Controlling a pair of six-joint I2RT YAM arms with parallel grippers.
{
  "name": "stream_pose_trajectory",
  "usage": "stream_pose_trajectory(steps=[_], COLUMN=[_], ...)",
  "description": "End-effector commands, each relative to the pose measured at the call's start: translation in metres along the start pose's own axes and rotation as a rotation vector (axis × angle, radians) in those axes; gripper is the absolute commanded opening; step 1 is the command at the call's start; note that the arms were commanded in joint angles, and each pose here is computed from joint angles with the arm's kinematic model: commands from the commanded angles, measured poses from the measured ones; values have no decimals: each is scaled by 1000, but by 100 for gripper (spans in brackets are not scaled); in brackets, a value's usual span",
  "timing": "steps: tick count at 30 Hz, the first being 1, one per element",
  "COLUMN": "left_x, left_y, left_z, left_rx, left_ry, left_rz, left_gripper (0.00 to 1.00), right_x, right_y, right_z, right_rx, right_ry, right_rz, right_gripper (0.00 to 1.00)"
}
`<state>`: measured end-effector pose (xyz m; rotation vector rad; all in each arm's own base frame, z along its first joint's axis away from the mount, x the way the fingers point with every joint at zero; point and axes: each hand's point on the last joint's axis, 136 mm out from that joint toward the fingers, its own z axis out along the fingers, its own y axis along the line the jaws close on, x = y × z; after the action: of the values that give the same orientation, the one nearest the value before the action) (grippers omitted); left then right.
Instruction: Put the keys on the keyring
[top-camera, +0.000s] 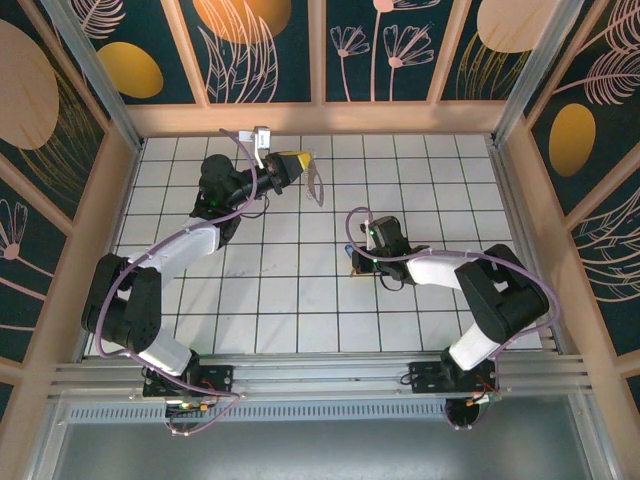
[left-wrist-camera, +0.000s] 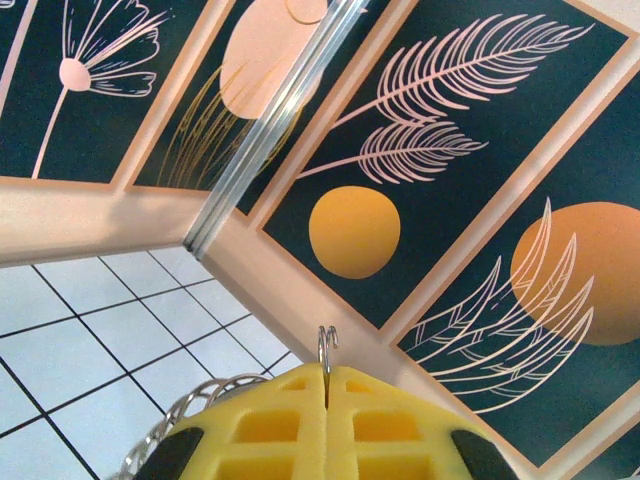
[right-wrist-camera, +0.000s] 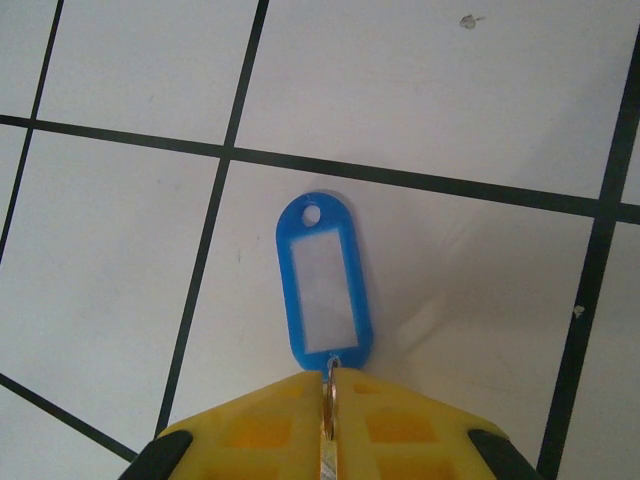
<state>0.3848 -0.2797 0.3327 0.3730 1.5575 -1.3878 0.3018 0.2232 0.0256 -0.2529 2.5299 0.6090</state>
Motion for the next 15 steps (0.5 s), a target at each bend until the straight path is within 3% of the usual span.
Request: stream_pose_trajectory(steps=[1,8,15], left_x=[-13,-13,-12], left_y=[-17,-17,-18], left_z=[-1,-1,-1], left_rx=[43,43,51], left_ry=[-42,-42,-39], left_rz=[46,45,51], left_gripper=[0,0,0], right_x=[-12,-12,-13], right_y=[8,9,8], right_z=[-6,-5,-7], right_rx=[-21,-30,-26], right_ry=[-25,-24,-30], right_rz=[-3,-2,-1], right_gripper=[12,10,0])
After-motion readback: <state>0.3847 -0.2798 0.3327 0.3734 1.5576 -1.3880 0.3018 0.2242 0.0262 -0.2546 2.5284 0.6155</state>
